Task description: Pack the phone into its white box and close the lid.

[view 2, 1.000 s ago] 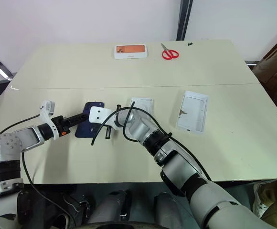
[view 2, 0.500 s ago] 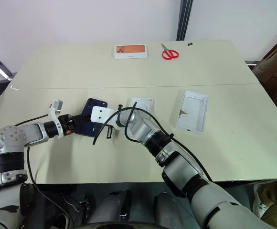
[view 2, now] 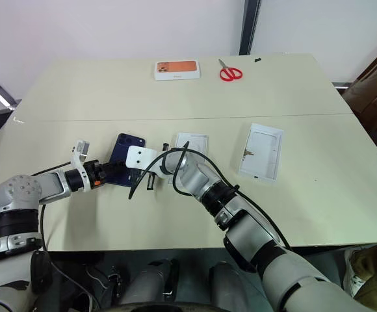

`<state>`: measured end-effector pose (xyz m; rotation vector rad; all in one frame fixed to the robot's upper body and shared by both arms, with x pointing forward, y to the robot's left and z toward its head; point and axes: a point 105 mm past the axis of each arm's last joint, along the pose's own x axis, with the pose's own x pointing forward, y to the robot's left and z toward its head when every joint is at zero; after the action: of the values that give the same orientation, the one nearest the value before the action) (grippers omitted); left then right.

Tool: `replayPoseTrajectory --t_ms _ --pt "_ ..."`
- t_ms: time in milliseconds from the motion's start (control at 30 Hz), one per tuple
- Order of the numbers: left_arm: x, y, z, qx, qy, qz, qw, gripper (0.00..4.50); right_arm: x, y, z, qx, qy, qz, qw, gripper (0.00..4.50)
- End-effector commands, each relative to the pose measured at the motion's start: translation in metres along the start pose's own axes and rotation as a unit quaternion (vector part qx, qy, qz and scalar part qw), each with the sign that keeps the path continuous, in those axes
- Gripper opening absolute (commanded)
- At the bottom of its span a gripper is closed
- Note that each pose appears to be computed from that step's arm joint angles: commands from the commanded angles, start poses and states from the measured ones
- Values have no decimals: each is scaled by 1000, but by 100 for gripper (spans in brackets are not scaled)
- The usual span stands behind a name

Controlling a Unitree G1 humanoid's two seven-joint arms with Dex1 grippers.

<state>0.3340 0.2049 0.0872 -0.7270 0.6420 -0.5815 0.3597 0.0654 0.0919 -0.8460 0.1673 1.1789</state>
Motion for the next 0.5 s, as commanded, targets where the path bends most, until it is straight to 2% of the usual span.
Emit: replayPoseTrajectory --t_ms 33,67,100,367,500 --pt "4 6 -18 -27 28 6 999 48 0 1 -5 -4 11 0 1000 0" --pt "4 7 -19 -27 27 6 999 10 0 1 -6 -5 12 -1 1000 0" --pt "4 7 -19 -29 27 6 999 4 0 1 -6 -5 12 -1 1000 0" --pt "1 4 -18 -65 7 -14 998 4 -6 -3 1 -1 -10 -11 1000 0" --pt "-2 -2 -12 -70 -20 -35 997 4 -19 -17 20 38 -77 -37 996 0"
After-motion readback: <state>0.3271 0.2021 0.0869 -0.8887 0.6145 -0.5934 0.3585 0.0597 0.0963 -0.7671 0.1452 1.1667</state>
